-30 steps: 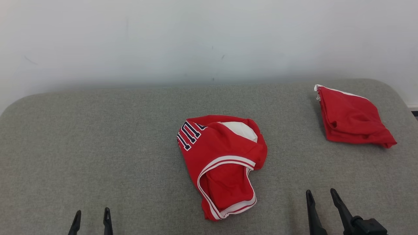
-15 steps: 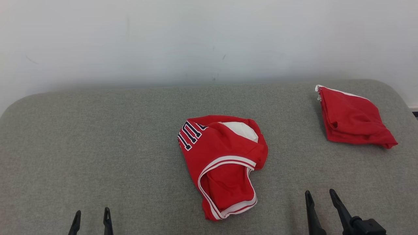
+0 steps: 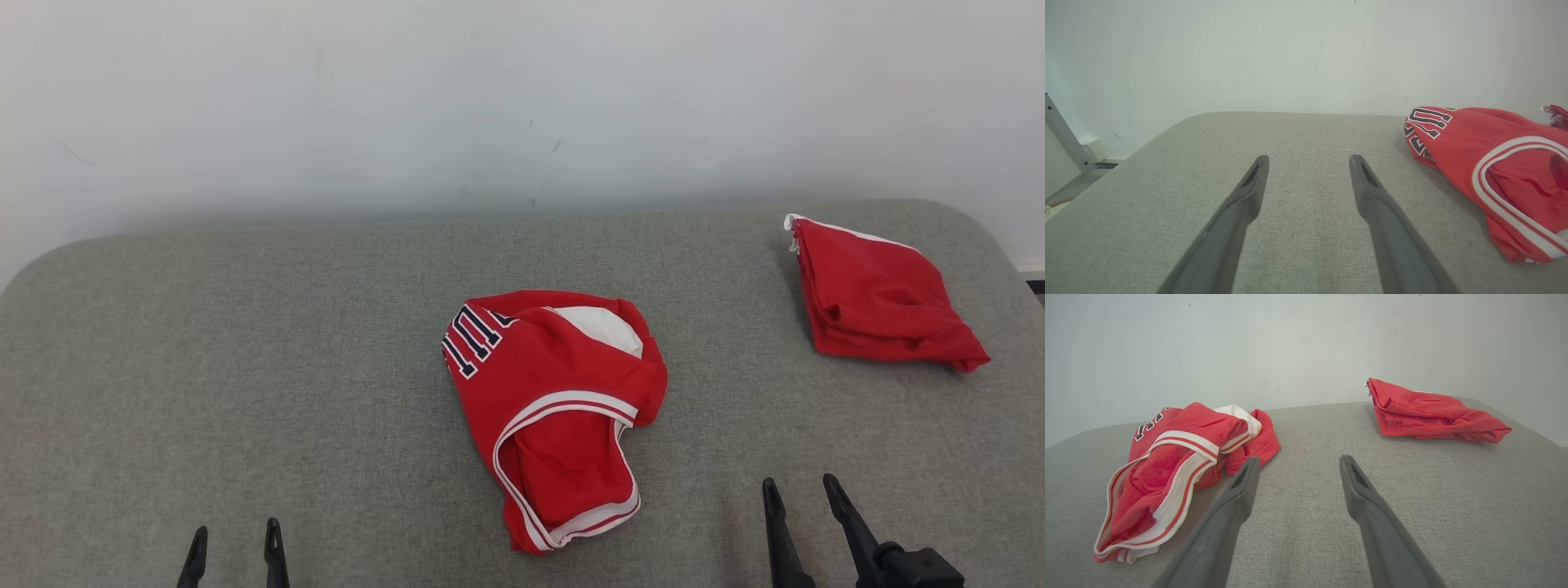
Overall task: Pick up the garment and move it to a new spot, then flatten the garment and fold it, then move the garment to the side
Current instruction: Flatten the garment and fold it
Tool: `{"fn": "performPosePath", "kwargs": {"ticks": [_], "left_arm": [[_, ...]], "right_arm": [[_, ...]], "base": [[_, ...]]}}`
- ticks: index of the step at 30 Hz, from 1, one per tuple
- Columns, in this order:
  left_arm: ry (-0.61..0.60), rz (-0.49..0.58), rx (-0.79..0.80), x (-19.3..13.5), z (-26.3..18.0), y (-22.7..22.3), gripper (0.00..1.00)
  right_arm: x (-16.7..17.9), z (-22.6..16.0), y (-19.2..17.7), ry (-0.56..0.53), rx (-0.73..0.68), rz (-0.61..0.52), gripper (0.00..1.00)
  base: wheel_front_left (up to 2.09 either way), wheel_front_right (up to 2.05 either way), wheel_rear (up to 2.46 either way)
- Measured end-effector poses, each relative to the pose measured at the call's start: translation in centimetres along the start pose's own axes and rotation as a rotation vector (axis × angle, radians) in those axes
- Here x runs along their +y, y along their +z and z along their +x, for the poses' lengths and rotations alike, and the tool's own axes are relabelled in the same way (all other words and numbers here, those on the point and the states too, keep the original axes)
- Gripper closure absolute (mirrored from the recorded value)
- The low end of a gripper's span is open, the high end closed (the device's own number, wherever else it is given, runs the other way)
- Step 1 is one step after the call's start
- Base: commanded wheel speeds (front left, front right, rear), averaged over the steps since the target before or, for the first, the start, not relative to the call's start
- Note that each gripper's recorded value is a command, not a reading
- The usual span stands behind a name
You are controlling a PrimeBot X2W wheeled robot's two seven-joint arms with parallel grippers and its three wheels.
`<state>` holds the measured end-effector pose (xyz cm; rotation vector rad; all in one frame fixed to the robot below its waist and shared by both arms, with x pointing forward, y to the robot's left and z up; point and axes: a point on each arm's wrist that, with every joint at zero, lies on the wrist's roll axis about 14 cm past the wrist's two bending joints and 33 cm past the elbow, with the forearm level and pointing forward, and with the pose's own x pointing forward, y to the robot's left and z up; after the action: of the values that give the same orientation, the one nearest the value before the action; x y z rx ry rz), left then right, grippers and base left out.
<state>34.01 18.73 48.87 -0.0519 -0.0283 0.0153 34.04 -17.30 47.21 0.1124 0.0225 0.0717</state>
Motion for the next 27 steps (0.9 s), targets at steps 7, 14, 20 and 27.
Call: {"fn": "performPosePath", "kwargs": {"ticks": [7,14,20,27], "left_arm": [[-0.059,-0.015,-0.010,-1.9,0.7,0.3,0.00],[-0.250,-0.028,-0.066,-7.4,3.8,2.1,0.00],[-0.431,-0.012,-0.101,-13.2,6.8,3.4,0.00],[-0.602,0.045,-0.058,-18.3,9.1,2.0,0.00]], "right_arm": [[-0.2,-0.1,-0.1,-0.006,0.002,0.001,0.00],[-0.6,-0.1,0.0,-0.021,0.001,0.009,0.00],[-1.5,-0.2,0.3,-0.054,-0.007,0.015,0.00],[-3.7,-0.5,0.4,-0.126,-0.012,0.030,0.00]], "base": [[0.00,0.00,0.00],[0.00,0.00,0.00],[0.00,0.00,0.00],[0.00,0.00,0.00]]}}
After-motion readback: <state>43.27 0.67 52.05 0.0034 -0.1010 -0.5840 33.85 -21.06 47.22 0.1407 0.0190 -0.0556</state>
